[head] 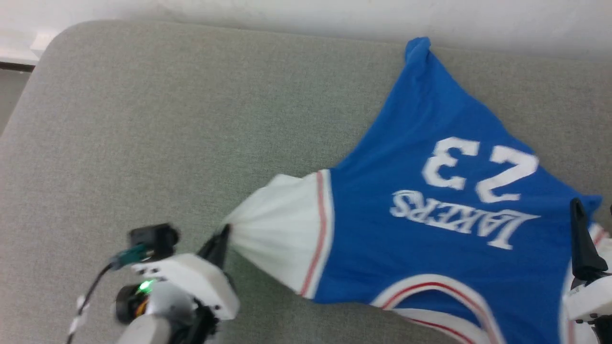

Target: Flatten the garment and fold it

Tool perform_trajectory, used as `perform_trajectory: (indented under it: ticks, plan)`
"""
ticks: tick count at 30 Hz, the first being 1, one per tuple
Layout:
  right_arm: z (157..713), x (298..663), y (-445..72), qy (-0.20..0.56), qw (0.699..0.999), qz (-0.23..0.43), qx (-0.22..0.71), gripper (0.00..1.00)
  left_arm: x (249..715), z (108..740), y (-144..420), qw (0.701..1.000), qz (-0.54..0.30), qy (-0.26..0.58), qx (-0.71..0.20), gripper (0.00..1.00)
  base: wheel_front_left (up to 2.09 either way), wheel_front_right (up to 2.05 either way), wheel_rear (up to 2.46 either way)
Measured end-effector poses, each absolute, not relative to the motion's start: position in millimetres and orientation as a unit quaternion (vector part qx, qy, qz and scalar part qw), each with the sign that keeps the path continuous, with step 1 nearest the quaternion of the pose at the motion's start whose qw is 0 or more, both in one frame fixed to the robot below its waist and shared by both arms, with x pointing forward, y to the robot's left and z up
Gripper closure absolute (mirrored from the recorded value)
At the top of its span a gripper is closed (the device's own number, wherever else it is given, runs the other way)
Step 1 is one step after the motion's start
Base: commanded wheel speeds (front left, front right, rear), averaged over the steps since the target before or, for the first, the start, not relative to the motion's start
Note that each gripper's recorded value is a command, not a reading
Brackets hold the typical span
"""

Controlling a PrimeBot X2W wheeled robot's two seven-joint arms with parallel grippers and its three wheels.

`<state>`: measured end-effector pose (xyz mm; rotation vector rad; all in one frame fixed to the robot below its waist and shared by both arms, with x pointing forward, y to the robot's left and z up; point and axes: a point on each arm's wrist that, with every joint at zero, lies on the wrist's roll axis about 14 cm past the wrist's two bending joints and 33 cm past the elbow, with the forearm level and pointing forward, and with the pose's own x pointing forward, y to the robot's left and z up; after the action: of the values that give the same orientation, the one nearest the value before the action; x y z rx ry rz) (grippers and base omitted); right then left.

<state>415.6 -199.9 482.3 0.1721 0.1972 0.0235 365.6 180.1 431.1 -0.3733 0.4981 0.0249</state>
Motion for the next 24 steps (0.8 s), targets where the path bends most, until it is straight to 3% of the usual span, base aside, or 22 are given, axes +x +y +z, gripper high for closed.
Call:
perform_trajectory:
  ticks: [9, 18, 24]
  plan:
    - [467.0, 395.6, -231.3, 0.151, 0.987, -0.031, 0.048, 0.0, 303.6, 423.7, 284.4, 0.935, 0.22, 0.225, -0.163, 1.0, 0.0, 0.0, 0.0]
    - [403.2, 352.6, -217.1, 0.326, 0.945, -0.007, 0.021, 0.0, 311.7, 426.5, 255.8, 0.94, 0.189, 0.223, -0.178, 1.0, 0.0, 0.0, 0.0]
    - [385.7, 343.7, -207.1, 0.367, 0.93, 0.027, -0.021, 0.0, 328.3, 430.0, 243.9, 0.945, 0.167, 0.217, -0.177, 1.0, 0.0, 0.0, 0.0]
